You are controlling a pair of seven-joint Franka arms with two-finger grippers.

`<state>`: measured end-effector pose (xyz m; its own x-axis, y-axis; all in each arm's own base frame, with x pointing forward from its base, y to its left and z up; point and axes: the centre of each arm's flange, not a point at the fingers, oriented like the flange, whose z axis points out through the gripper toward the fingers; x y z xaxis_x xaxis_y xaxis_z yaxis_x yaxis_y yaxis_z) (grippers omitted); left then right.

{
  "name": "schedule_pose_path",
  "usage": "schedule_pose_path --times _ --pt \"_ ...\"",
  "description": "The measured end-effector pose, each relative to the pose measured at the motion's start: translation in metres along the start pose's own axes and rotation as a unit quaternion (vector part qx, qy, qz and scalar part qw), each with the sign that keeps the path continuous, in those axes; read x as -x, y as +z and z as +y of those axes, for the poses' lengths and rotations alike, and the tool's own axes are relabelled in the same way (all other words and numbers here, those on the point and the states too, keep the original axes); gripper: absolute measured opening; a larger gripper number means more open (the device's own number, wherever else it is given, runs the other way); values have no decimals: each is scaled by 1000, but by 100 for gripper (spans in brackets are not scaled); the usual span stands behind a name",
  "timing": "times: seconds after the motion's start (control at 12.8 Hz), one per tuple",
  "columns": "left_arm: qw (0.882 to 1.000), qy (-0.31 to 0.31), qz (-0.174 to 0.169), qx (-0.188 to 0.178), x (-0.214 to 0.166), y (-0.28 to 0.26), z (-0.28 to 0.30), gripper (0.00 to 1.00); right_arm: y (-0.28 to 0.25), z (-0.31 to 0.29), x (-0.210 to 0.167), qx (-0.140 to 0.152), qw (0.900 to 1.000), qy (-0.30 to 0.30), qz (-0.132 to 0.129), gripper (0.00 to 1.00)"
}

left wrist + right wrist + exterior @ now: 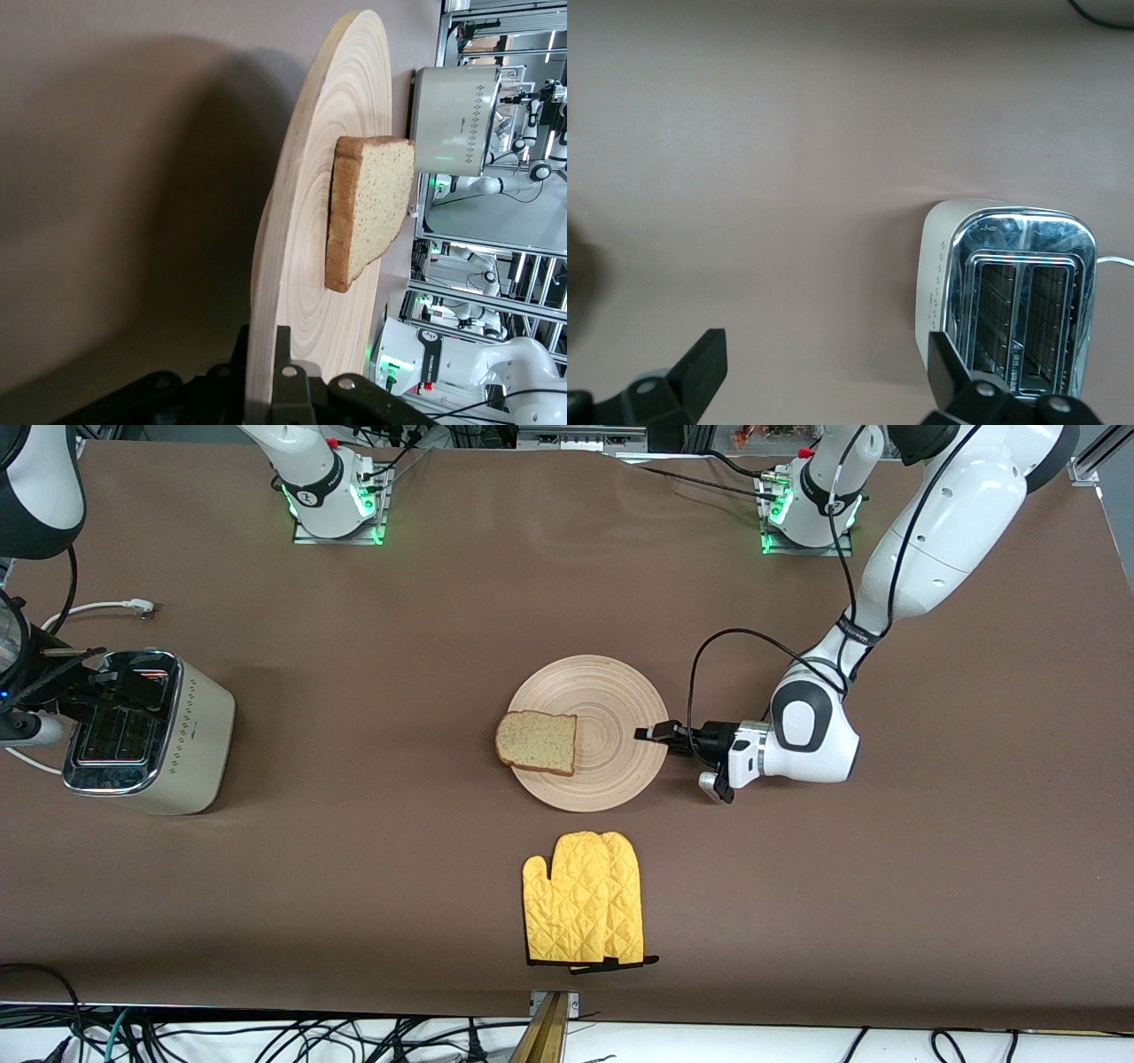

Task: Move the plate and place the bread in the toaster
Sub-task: 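Slide the wooden plate with the left gripper toward the table middle, then release the plate with the left gripper while the right gripper reaches the bread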

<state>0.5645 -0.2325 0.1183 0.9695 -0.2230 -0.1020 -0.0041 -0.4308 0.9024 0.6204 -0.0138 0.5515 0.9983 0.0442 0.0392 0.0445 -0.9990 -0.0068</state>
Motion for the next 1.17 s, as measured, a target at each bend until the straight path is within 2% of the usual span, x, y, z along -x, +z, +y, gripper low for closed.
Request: schedule_pose_path --times 0.31,0.47,0.78,1.01,1.09,1.17 --pt "1000 -4 -8 -8 8 12 -3 10 0 -2 0 0 1000 -2 0 100" --pt "1000 -5 -6 -10 9 12 -5 14 2 -5 -1 0 1000 -4 -1 100" --pt "1000 13 11 -22 -1 -16 7 60 12 -15 -3 -1 1000 -12 -11 100" --pt "988 81 -14 -129 -12 -102 38 93 37 -27 -6 -13 999 -18 -35 100" --pt "981 94 -35 -164 -12 -142 52 100 48 -39 -8 -23 998 -24 -44 100" --pt "972 103 -55 -203 -11 -183 69 100 58 -52 -9 -30 998 -33 -54 100"
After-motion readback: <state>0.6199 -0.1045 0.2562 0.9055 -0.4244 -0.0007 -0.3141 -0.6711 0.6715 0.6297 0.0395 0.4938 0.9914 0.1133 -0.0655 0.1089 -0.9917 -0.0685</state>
